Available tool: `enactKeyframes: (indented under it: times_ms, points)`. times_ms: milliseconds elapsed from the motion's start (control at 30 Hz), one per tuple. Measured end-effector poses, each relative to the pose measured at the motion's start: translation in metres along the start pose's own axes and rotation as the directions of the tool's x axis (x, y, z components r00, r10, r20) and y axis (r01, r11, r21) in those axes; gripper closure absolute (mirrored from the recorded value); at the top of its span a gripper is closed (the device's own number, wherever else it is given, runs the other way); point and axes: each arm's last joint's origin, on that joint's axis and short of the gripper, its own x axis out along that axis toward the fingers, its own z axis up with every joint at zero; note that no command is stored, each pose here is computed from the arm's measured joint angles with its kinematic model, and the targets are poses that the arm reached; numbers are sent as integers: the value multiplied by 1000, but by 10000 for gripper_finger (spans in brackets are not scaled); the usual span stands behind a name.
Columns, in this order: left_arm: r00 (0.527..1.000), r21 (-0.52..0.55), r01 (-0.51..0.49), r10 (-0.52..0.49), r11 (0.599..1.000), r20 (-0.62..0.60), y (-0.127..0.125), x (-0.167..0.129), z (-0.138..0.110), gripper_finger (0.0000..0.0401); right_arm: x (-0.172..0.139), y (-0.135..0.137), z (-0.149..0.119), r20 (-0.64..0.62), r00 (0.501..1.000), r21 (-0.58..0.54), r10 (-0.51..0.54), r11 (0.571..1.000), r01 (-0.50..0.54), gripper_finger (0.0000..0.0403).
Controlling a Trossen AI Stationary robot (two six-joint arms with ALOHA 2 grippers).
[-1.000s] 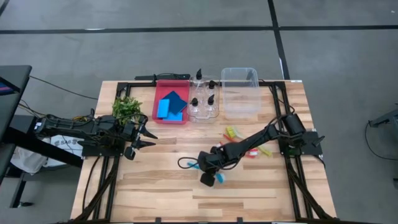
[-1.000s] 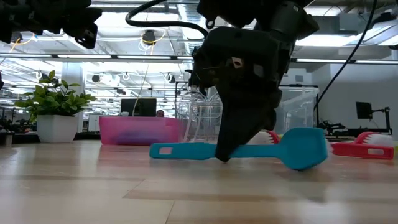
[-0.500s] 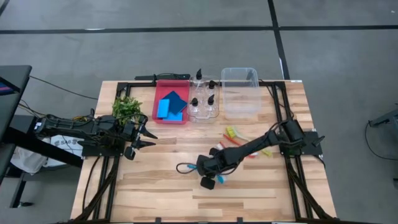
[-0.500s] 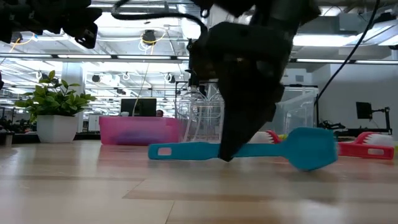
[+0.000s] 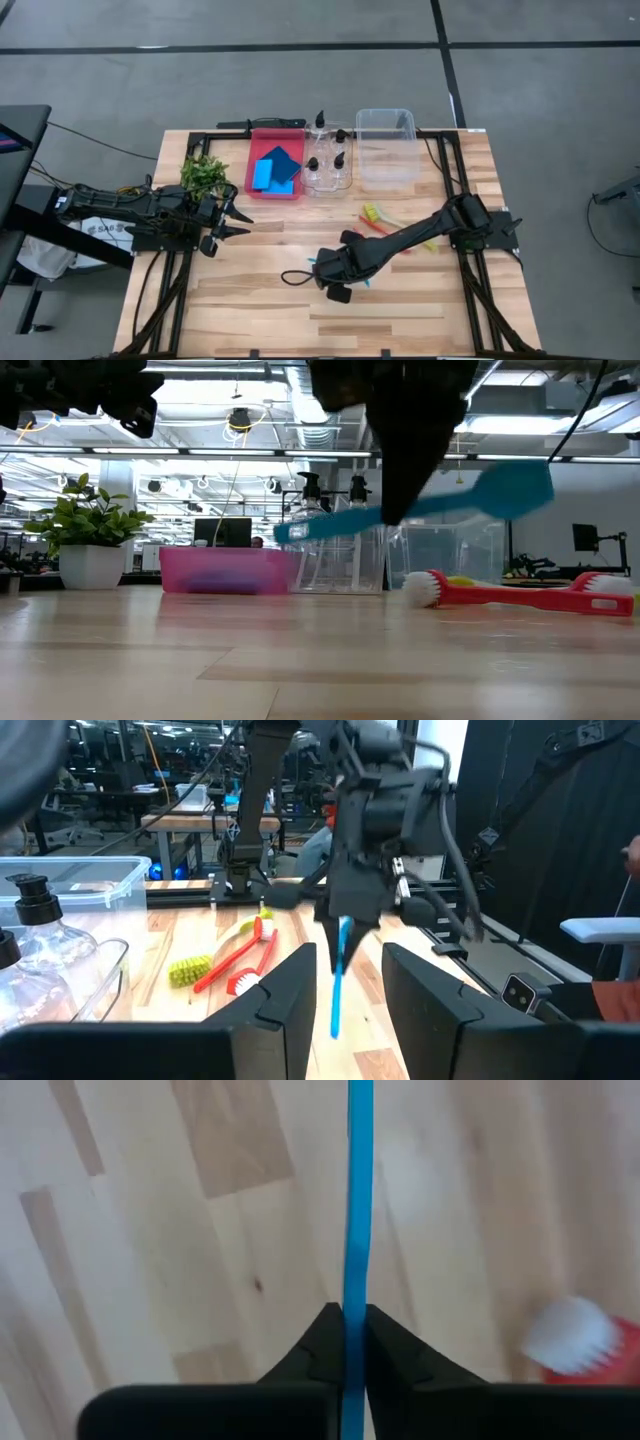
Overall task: Pick & Place Kitchen Sink Supplies
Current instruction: Put the blue dish brush into the right transparent bin
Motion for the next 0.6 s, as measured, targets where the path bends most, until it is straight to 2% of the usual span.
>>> enactKeyframes:
  times_ms: [267, 600]
  points:
    - [1000, 0, 0, 0, 1000, 0, 0, 0, 0, 284, -52, -12, 14, -3, 989, -22, -149, 989, 149, 383]
    - [1000, 0, 0, 0, 1000, 0, 0, 0, 0, 284, -111, -47, 29, 64, 923, 16, -379, 925, 379, 392]
